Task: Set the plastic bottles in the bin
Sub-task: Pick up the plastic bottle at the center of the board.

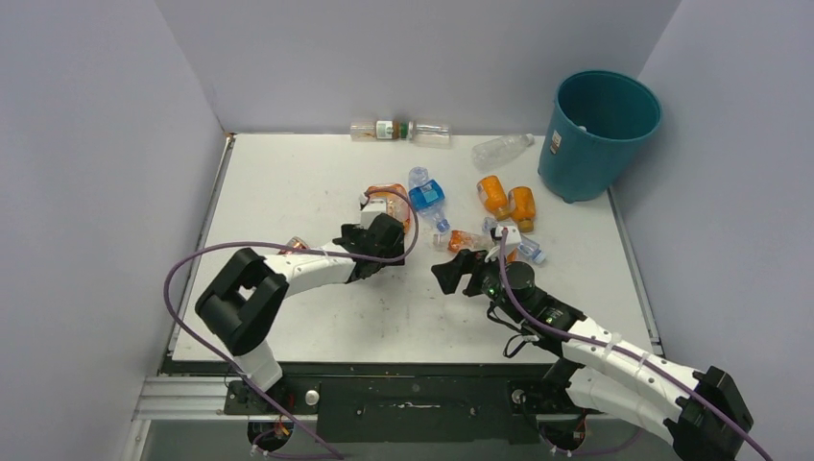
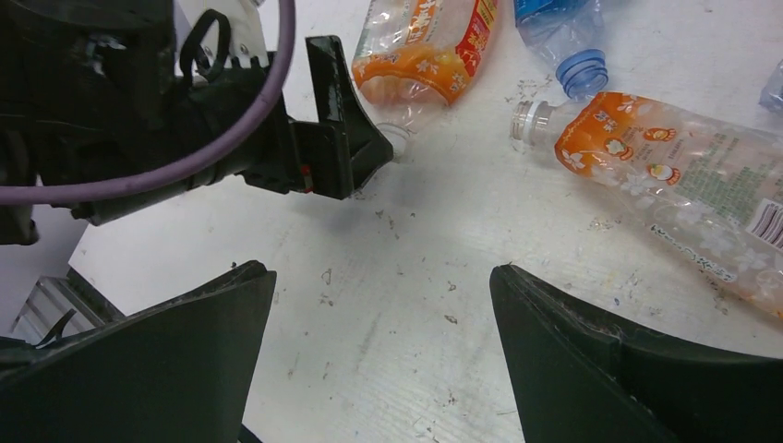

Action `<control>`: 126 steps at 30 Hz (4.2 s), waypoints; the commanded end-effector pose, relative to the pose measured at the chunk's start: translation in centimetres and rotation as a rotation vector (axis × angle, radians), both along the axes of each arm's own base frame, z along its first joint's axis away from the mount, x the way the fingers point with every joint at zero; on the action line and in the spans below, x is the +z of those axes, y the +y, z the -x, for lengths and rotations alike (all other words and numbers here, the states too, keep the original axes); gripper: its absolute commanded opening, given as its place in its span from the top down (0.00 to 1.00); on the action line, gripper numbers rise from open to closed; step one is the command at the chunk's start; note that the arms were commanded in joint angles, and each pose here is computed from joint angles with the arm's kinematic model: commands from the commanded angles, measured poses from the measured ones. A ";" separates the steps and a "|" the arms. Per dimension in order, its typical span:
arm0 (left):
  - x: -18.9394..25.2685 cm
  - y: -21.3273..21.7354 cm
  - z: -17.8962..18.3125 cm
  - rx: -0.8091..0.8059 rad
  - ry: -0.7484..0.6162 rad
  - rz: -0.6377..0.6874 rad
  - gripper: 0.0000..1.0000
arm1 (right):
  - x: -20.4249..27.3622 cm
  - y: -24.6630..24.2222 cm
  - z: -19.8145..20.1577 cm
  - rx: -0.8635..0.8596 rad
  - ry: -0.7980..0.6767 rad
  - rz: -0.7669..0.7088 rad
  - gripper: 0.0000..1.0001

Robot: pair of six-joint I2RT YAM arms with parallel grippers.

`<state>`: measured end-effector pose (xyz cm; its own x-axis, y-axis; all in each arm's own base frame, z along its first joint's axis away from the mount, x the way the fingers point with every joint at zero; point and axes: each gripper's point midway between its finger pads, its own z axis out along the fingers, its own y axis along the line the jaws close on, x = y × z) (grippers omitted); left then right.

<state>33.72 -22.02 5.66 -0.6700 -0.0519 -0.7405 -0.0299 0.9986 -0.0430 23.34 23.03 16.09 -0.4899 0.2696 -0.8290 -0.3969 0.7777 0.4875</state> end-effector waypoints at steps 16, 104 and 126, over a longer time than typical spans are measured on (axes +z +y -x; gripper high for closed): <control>-2.4 -3.5 -4.3 0.039 -0.009 0.148 0.58 | 3.1 -1.5 -0.1 -0.065 -0.036 -0.015 0.10; 31.4 -0.8 15.6 -0.772 -0.973 0.699 0.04 | 28.1 -0.5 3.1 0.237 -0.562 -0.584 0.72; 37.8 -5.1 20.9 -0.979 -0.989 1.397 0.04 | 26.5 -0.3 7.2 0.295 -0.677 -0.934 0.71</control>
<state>14.94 -27.47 39.02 -0.3410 -0.7093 -0.6169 0.8877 -0.0271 -0.4596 17.15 24.04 41.17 -0.2223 0.8067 -0.5476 -0.8755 0.0820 0.4763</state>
